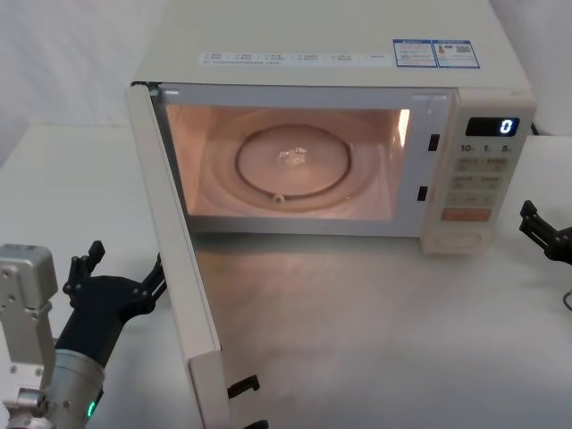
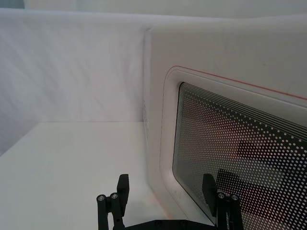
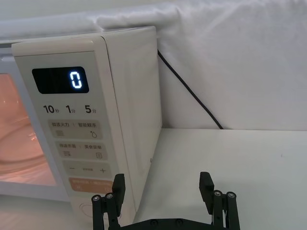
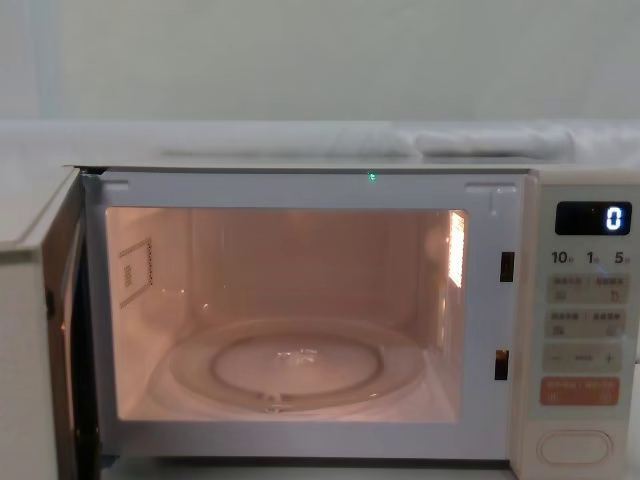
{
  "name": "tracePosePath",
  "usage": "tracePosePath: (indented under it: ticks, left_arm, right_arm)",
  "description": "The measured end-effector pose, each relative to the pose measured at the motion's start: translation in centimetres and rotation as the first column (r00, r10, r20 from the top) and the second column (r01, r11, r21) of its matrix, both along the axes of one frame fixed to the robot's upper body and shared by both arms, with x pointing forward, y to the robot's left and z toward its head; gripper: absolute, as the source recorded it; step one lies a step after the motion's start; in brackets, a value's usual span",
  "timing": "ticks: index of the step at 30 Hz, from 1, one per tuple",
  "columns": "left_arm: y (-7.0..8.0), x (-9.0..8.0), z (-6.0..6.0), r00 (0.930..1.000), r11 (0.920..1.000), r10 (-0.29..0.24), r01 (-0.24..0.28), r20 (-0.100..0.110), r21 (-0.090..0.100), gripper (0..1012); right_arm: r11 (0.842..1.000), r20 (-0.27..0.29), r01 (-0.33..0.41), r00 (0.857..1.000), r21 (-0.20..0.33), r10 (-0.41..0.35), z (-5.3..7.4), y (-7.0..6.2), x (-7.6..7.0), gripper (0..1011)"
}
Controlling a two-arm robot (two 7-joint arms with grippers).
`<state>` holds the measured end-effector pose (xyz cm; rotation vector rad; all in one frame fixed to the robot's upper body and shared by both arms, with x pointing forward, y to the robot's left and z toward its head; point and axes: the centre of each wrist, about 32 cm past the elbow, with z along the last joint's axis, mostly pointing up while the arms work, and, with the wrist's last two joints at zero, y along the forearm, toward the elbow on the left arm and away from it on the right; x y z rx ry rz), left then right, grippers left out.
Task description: Press the button to open the microwave door with one hand; close the microwave door with the other hand.
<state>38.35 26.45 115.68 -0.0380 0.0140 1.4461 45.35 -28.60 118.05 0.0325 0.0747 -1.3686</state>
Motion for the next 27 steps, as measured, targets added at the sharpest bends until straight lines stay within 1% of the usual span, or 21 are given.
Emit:
tracePosePath:
  ticks: [16, 17, 18, 19, 20, 21, 23, 24, 26, 27]
  left_arm:
    - [0.0, 0.0, 0.0, 1.0, 1.0, 0.0, 0.0, 0.0, 0.0, 992]
    - [0.0, 0.0, 0.0, 1.0, 1.0, 0.0, 0.0, 0.0, 0.0, 961]
    - [0.0, 0.0, 0.0, 1.0, 1.0, 0.0, 0.0, 0.0, 0.0, 961]
    - [0.0, 0.0, 0.0, 1.0, 1.0, 0.0, 0.0, 0.0, 0.0, 933]
    - [0.0, 0.0, 0.0, 1.0, 1.0, 0.0, 0.0, 0.0, 0.0, 926]
    - [0.0, 0.0, 0.0, 1.0, 1.0, 0.0, 0.0, 0.0, 0.0, 874]
    - [0.0, 0.0, 0.0, 1.0, 1.0, 0.0, 0.0, 0.0, 0.0, 840]
    - [0.0, 0.0, 0.0, 1.0, 1.0, 0.0, 0.0, 0.0, 0.0, 788]
    - [0.0, 0.0, 0.0, 1.0, 1.0, 0.0, 0.0, 0.0, 0.0, 752]
    - [0.0, 0.0, 0.0, 1.0, 1.0, 0.0, 0.0, 0.0, 0.0, 692]
  right_arm:
    - [1.0, 0.0, 0.0, 1.0, 0.0, 0.0, 0.0, 0.0, 0.0, 1002]
    - [1.0, 0.0, 0.0, 1.0, 0.0, 0.0, 0.0, 0.0, 0.0, 1002]
    - [1.0, 0.0, 0.0, 1.0, 0.0, 0.0, 0.0, 0.0, 0.0, 1002]
    - [1.0, 0.0, 0.0, 1.0, 0.0, 0.0, 0.0, 0.0, 0.0, 1002]
    - [1.0, 0.0, 0.0, 1.0, 0.0, 0.0, 0.0, 0.0, 0.0, 1002]
    - [1.0, 0.0, 0.0, 1.0, 0.0, 0.0, 0.0, 0.0, 0.0, 1002]
    - [1.0, 0.0, 0.0, 1.0, 0.0, 0.0, 0.0, 0.0, 0.0, 1002]
    - [1.0, 0.0, 0.0, 1.0, 0.0, 0.0, 0.0, 0.0, 0.0, 1002]
    - [1.0, 0.0, 0.0, 1.0, 0.0, 0.0, 0.0, 0.0, 0.0, 1002]
    - [1.0, 0.0, 0.0, 1.0, 0.0, 0.0, 0.0, 0.0, 0.0, 1002]
